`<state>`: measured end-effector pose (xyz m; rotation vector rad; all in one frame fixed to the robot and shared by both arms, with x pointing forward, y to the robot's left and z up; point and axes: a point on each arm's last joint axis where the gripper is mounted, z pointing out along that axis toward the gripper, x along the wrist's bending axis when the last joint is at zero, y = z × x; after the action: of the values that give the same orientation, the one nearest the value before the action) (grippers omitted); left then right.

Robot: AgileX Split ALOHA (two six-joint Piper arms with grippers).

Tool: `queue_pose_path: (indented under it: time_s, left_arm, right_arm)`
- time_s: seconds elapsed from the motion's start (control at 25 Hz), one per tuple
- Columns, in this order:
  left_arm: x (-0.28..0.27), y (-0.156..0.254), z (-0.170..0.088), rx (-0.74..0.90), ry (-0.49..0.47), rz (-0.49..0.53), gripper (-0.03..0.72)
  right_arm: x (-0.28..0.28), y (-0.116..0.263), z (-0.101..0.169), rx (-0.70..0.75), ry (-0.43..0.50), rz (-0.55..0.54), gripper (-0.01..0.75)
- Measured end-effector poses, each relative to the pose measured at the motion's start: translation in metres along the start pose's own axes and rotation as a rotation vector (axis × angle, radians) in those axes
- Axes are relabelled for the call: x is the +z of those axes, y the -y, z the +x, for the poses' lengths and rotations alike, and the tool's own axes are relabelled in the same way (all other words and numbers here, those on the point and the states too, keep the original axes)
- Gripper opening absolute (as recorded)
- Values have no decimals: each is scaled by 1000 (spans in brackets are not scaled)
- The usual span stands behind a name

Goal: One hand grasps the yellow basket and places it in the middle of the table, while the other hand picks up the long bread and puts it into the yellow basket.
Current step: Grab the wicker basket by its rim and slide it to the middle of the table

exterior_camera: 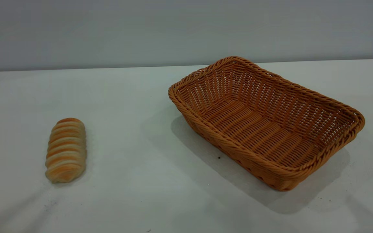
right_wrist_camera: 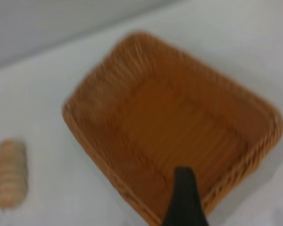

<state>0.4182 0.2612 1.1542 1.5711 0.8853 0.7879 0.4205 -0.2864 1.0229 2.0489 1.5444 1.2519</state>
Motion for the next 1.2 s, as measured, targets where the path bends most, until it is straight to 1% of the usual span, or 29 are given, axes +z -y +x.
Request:
queue_pose_path:
  time_s: [0.08,0.24,0.36,0.52,0.72,0.92,1.2]
  left_arm:
    - [24,-1,12,-18,45,55,357]
    - [70,7,36,-56,112,151,357]
    - [103,20,54,-51,136,230,357]
    - [134,36,75,8,132,335,357]
    - [158,54,92,15,108,396,357]
    - [179,79,103,-13,113,458,357]
    - [200,104,114,-37,119,513,357]
  right_arm:
    - [16,3,-7,17,17,65,583]
    - [43,3,-16,52,41,157,583]
    - [60,0,-21,75,52,209,583]
    - [82,0,-28,132,65,267,573]
    - [103,5,-36,188,78,326,554]
    - [119,16,-45,206,83,385,554]
    - [139,27,-55,258,78,421,554]
